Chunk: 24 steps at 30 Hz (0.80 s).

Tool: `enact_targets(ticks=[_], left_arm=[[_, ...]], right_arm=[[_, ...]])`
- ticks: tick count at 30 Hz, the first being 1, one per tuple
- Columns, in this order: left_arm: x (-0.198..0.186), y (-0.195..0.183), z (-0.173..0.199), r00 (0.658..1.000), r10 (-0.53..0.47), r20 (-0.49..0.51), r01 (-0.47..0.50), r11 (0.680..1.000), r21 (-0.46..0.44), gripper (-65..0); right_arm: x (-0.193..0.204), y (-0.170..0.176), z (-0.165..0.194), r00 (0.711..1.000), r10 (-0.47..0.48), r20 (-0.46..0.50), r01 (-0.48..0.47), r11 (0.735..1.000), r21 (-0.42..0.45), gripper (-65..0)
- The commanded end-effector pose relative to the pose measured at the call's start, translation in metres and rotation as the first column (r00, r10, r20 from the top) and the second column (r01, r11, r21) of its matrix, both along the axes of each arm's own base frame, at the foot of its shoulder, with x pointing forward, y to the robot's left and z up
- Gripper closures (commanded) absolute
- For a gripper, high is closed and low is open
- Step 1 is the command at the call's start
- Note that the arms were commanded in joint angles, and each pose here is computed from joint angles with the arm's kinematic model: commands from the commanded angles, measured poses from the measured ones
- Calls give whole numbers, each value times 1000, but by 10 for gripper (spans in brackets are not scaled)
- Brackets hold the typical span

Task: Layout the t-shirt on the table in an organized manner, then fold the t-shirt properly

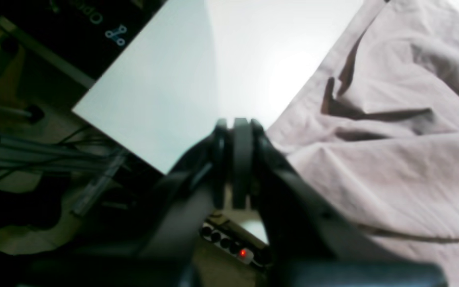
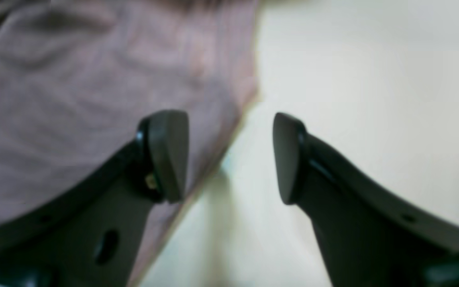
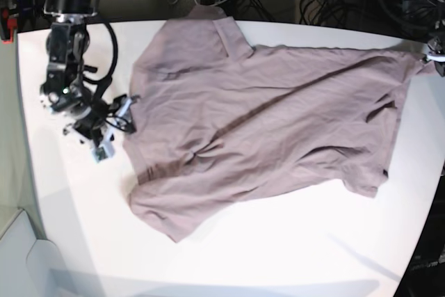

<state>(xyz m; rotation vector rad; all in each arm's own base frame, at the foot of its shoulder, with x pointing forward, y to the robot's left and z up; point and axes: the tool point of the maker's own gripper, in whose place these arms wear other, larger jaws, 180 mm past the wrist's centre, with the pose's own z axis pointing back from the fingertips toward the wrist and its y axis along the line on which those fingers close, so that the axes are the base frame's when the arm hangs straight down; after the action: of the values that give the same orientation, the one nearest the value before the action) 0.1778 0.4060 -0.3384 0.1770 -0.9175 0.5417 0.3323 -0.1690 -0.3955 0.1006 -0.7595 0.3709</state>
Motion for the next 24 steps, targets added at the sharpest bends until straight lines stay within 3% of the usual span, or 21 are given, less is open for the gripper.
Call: enact_targets(ticks=[1,11,22,24], left_arm=[[8,6,16,999,-6,48,4,999,36,-2],[5,6,15,999,-3,42,2,999,36,-2],[4,6,14,999,0,41,-2,999,35,-2],[4,6,14,999,0,41,-2,999,35,-2]], right_arm=[[14,-4,18,998,-9,69,8,1000,10,-340],[-6,1,-13,1000,-15,-23,16,999,38,-340],[-21,23,-26,998,-5,-62,10,997,83,-339],[-21,23,-27,998,-5,-63,10,997,83,-315]])
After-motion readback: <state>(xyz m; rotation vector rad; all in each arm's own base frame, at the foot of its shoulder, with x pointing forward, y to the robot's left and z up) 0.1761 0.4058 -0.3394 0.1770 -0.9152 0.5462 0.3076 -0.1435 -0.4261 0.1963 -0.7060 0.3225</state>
